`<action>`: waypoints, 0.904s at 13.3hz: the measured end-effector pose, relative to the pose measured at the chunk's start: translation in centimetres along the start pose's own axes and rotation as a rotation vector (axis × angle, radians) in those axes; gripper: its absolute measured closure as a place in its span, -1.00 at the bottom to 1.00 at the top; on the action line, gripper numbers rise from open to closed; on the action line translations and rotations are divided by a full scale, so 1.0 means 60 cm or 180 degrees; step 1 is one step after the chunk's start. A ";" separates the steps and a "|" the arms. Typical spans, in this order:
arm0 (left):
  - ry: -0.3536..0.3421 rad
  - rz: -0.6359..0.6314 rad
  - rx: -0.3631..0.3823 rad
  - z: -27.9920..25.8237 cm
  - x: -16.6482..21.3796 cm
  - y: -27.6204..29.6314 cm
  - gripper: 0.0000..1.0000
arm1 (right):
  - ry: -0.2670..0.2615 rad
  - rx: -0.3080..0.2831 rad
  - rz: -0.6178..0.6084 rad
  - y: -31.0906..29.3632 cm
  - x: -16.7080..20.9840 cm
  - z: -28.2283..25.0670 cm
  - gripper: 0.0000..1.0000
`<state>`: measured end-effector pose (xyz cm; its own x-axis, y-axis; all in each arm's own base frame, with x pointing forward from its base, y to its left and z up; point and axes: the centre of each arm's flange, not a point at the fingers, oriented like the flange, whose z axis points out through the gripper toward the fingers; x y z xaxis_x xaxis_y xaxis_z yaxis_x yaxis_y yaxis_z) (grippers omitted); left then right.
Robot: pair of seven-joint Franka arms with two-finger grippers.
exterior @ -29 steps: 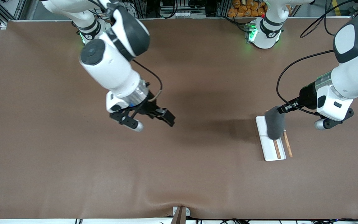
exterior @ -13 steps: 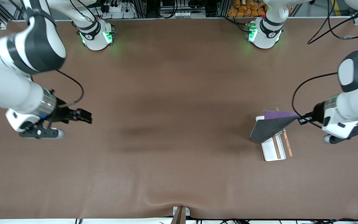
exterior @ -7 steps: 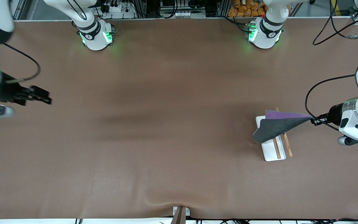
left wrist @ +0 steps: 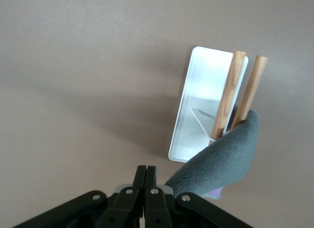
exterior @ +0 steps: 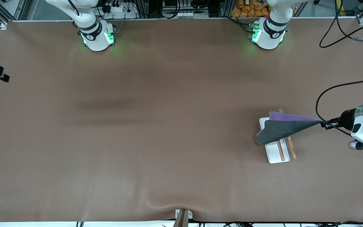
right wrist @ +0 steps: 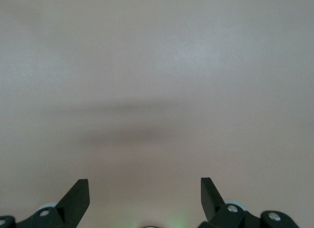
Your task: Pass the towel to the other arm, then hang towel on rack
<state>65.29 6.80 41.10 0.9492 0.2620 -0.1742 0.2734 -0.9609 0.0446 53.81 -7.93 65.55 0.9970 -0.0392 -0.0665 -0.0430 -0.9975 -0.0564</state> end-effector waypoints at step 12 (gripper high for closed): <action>-0.0015 0.0040 -0.0039 0.013 0.019 -0.057 0.04 | -0.0133 -0.0011 0.0164 -0.072 -0.011 0.027 -1.00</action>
<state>65.29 10.33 40.02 0.9519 0.2493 -0.1780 0.2632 -0.9629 0.0587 53.21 -3.49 64.23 0.9899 -0.0882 -0.1109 -0.0940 -0.9944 -0.0484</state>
